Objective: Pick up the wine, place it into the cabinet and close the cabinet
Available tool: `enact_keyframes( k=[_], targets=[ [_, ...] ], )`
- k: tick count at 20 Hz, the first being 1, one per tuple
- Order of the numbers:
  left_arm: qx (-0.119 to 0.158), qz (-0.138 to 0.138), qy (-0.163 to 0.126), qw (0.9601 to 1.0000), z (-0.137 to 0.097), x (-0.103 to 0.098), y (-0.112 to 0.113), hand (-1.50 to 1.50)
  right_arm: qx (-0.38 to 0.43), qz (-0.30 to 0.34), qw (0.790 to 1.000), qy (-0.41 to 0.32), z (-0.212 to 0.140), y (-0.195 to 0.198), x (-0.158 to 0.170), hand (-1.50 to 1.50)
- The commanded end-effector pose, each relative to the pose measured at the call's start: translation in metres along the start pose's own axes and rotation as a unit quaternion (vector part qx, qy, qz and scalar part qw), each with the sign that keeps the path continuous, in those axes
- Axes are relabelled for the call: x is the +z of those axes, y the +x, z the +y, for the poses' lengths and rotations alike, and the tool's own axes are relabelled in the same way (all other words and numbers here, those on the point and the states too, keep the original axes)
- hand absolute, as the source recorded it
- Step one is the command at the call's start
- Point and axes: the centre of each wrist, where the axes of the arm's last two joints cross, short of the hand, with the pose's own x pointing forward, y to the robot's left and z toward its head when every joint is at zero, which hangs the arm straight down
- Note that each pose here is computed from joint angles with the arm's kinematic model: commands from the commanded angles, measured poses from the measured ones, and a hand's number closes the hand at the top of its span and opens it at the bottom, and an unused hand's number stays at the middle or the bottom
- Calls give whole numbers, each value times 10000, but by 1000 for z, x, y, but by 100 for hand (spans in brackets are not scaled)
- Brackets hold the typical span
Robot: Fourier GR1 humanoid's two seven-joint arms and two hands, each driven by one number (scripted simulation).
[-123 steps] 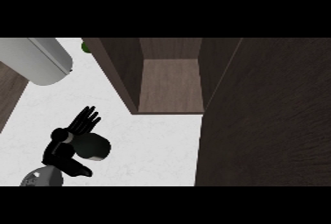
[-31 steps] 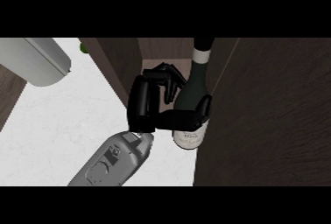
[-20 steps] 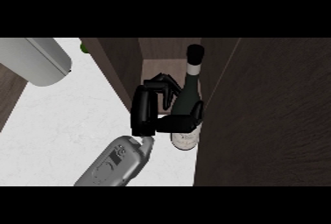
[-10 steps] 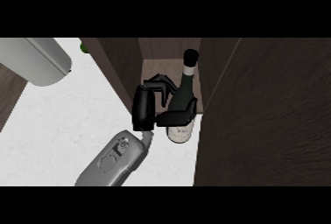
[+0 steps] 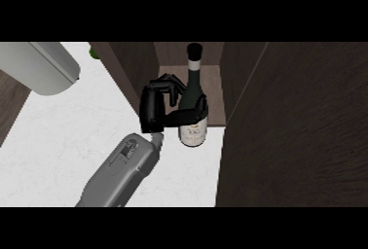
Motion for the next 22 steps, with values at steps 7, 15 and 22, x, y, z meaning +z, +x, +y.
enact_keyframes(
  k=[7,15,22],
  targets=[
    [56,274,-45,9996,6,-26,-14,150,-386,-196,9990,132,11,11,25,-150],
    [-184,477,-9,9987,-5,-51,-10,150,-368,-78,9991,193,-2,6,12,-150],
    [-429,59,207,9988,13,-81,-10,150,-398,-87,9985,368,6,7,15,-150]
  ],
)
